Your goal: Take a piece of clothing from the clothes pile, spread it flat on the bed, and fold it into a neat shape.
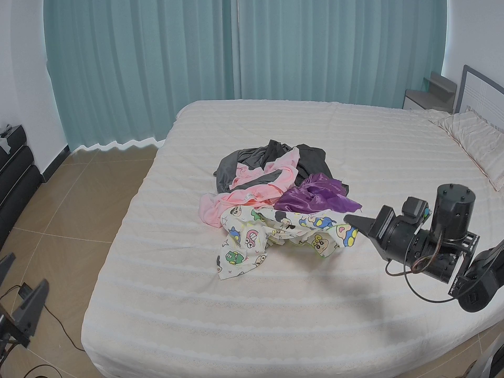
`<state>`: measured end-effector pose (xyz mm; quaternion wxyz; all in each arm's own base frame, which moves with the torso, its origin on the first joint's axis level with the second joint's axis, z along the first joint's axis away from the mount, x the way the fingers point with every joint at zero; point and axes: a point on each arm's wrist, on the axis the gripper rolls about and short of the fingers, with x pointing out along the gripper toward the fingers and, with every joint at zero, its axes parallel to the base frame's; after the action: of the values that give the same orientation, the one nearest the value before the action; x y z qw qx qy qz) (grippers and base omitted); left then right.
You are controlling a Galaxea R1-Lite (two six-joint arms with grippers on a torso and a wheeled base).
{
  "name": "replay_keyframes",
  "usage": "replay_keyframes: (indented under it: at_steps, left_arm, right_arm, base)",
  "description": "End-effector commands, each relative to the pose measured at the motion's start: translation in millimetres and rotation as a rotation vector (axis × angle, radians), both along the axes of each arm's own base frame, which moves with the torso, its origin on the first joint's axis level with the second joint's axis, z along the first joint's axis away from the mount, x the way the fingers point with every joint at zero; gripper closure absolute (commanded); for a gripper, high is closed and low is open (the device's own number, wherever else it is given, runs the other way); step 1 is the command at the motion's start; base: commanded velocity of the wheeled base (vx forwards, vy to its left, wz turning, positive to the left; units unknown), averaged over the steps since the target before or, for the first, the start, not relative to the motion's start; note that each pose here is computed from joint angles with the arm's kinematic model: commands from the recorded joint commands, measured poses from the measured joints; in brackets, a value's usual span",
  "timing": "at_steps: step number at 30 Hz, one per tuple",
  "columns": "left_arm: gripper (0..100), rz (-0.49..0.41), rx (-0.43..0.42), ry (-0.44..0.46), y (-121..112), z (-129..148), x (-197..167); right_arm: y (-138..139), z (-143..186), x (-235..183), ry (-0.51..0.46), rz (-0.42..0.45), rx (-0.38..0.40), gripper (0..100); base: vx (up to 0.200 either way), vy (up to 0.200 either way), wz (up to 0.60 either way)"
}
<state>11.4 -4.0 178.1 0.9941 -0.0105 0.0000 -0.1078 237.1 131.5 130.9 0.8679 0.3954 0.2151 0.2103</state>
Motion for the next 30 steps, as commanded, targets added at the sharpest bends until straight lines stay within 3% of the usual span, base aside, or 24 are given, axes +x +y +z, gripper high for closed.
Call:
replay_keyframes:
  at_steps: [1, 3, 8, 9, 12, 18, 25, 30]
  left_arm:
    - [0, -0.314, 0.098, 0.368, -28.7, -8.4, 79.8]
    - [0, -0.383, 0.119, 0.430, -45.5, -17.0, 104.9]
    - [0, -0.460, 0.134, 0.447, -77.9, -36.4, 146.2]
    - [0, -0.460, 0.134, 0.447, -77.9, -36.4, 146.2]
    - [0, -0.485, 0.149, 0.462, -109.5, -57.1, 165.0]
    - [0, -0.503, 0.104, 0.471, -156.0, -85.8, 174.8]
    - [0, -0.364, 0.086, 0.409, -190.5, -135.8, 197.6]
    - [0, -0.356, 0.066, 0.380, -195.6, -151.0, 203.3]
  right_arm:
    - [-4.6, 77.9, -21.9, -0.279, 0.082, 0.135, 100]
    - [-6.7, 103.5, -24.9, -0.358, 0.085, 0.176, 100]
    - [-2.6, 122.6, -32.9, -0.396, 0.119, 0.203, 100]
    - [-2.6, 122.6, -32.9, -0.396, 0.119, 0.203, 100]
    - [13.3, 109.8, -28.5, -0.336, 0.166, 0.153, 100]
    - [12.0, 123.4, -35.6, -0.386, 0.183, 0.174, 100]
    - [16.7, 120.8, -39.5, -0.375, 0.195, 0.174, 100]
    - [18.0, 118.0, -37.0, -0.365, 0.192, 0.168, 100]
  base:
    - [0.000, 0.000, 0.00]
    - [0.000, 0.000, 0.00]
    - [0.000, 0.000, 0.00]
    - [0.000, 0.000, 0.00]
    - [0.000, 0.000, 0.00]
    - [0.000, 0.000, 0.00]
    - [0.000, 0.000, 0.00]
    - [0.000, 0.000, 0.00]
